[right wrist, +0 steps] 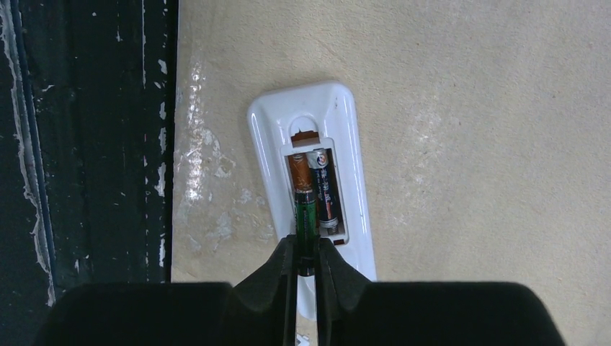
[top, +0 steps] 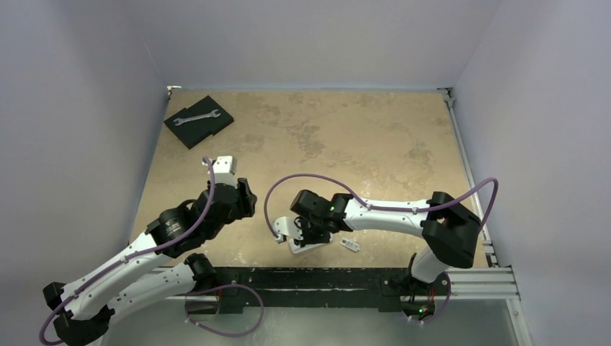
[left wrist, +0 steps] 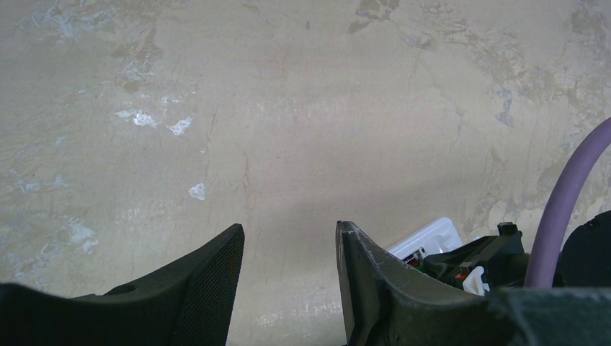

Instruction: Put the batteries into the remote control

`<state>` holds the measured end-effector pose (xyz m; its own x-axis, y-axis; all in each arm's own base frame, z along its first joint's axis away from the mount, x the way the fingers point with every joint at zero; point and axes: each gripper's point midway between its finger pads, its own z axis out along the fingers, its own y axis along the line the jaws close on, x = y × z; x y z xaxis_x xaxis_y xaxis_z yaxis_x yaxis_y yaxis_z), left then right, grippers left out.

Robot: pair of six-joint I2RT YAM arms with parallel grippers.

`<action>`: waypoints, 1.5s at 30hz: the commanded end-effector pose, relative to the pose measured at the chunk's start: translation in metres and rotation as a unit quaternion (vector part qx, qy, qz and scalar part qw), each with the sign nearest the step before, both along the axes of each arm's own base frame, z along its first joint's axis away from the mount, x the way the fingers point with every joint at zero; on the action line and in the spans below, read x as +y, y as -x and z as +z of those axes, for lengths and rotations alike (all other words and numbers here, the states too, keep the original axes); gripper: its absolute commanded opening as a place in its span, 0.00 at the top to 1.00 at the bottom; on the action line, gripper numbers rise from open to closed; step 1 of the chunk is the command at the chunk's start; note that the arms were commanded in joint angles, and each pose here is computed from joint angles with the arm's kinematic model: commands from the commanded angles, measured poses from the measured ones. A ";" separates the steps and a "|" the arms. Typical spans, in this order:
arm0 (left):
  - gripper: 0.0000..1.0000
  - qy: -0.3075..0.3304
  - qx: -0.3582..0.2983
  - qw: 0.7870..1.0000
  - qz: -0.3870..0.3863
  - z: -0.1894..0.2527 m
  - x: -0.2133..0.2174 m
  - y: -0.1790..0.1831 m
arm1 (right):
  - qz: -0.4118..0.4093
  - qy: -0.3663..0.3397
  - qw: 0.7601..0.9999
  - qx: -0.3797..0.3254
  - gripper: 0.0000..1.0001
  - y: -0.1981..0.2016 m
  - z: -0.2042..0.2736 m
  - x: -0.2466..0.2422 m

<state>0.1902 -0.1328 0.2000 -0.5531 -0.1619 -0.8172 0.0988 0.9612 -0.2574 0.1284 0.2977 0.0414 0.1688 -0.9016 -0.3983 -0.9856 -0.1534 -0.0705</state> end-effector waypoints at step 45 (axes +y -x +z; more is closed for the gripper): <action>0.50 0.005 -0.008 1.000 -0.001 0.002 -0.004 -0.003 | 0.003 -0.034 0.998 -0.051 0.74 -0.012 0.024 0.025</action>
<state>0.1905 -0.1333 0.1990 -0.5558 -0.1583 -0.8161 0.0985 0.9622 -0.2538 0.1306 0.3078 0.0442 0.1980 -0.8984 -0.3919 -0.9794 -0.1653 -0.1158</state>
